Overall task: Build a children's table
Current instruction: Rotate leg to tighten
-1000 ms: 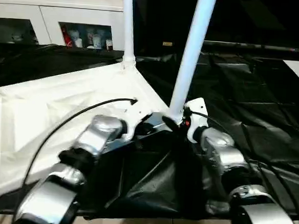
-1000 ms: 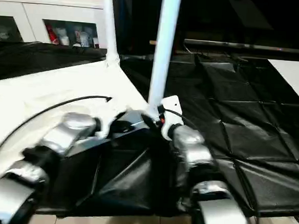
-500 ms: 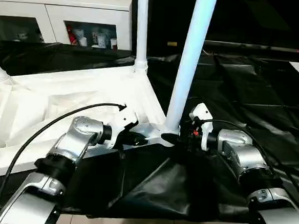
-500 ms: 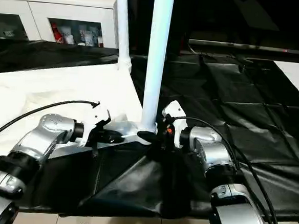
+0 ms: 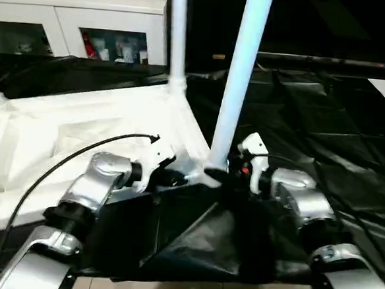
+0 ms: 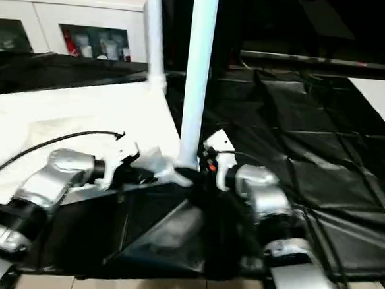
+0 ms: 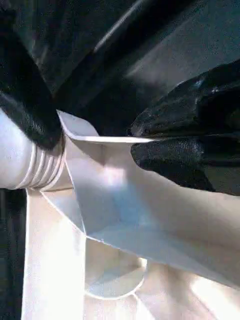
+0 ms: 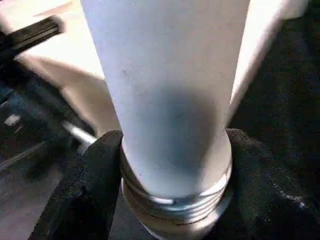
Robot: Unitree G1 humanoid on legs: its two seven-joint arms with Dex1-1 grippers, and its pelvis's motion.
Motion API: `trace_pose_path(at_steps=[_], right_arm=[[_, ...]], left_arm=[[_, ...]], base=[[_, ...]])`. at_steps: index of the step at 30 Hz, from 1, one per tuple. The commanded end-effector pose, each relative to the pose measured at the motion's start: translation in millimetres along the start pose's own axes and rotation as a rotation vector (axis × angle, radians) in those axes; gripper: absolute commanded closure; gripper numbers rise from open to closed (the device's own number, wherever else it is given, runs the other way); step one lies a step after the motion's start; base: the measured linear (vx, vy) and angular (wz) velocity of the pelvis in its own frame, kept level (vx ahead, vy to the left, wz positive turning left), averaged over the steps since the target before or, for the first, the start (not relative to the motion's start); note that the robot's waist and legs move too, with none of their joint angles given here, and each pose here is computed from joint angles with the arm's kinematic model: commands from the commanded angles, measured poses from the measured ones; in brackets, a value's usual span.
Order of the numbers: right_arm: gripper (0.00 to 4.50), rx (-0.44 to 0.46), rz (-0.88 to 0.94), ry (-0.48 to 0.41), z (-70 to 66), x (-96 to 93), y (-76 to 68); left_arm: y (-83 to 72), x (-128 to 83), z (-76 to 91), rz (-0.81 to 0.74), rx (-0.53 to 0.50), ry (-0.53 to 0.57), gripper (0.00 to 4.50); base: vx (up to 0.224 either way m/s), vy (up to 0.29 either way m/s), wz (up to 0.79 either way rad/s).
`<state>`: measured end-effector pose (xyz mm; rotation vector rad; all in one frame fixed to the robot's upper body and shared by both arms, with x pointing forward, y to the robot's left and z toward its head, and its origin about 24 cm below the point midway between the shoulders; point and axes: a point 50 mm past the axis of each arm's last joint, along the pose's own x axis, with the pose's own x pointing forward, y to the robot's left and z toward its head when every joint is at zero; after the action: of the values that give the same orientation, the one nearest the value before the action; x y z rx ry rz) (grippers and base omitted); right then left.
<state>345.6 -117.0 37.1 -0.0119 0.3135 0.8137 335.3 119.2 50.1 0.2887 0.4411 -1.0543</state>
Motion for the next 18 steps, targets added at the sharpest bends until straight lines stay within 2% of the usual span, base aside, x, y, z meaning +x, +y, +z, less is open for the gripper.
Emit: trace_pose_path(at_steps=[1, 2, 5, 6, 9, 10, 12, 13, 17, 18], right_arm=[[1.73, 0.091, -0.149, 0.044, -15.6, 6.1, 1.0], [1.73, 0.152, -0.228, 0.027, -17.1, 12.1, 3.8], [1.73, 0.191, -0.309, 0.028, -18.1, 18.6, 7.4], [1.73, 0.215, -0.341, 0.014, -16.5, 26.0, 14.0], [1.73, 0.218, -0.304, 0.002, -13.2, 36.1, 26.8], [1.73, 0.173, -0.279, -0.017, -9.0, 39.4, 31.8], [1.73, 0.143, -0.257, -0.030, -6.0, 40.8, 34.3], [1.18, 0.139, -0.243, -0.042, -4.1, 40.9, 34.8], [0.94, 0.073, -0.157, -0.074, 3.9, 33.6, 27.6], [0.69, 0.042, -0.137, -0.063, 4.4, 29.9, 23.5]], left_arm=[[0.6, 13.8, 10.8, 0.085, -0.050, -0.041, 4.50], [3.0, 20.7, 12.0, 0.157, -0.086, -0.017, 4.50], [4.6, 27.2, 14.6, 0.225, -0.103, -0.002, 4.50], [3.1, 32.7, 19.0, 0.248, -0.107, -0.014, 4.50], [-2.3, 38.2, 26.0, 0.212, -0.046, -0.038, 4.50], [-4.0, 39.6, 27.3, 0.199, -0.055, -0.047, 4.50], [-4.9, 40.1, 28.3, 0.187, -0.062, -0.057, 4.50], [-5.4, 40.1, 28.7, 0.177, -0.056, -0.061, 4.50], [-4.4, 35.0, 25.7, 0.140, -0.045, -0.071, 4.50], [-4.0, 32.7, 24.6, 0.123, -0.042, -0.075, 4.50]], base=[[0.000, 0.000, 0.00], [0.000, 0.000, 0.00], [0.000, 0.000, 0.00], [0.000, 0.000, 0.00], [0.000, 0.000, 0.00], [0.000, 0.000, 0.00], [0.000, 0.000, 0.00], [0.000, 0.000, 0.00], [0.000, 0.000, 0.00], [0.000, 0.000, 0.00]])
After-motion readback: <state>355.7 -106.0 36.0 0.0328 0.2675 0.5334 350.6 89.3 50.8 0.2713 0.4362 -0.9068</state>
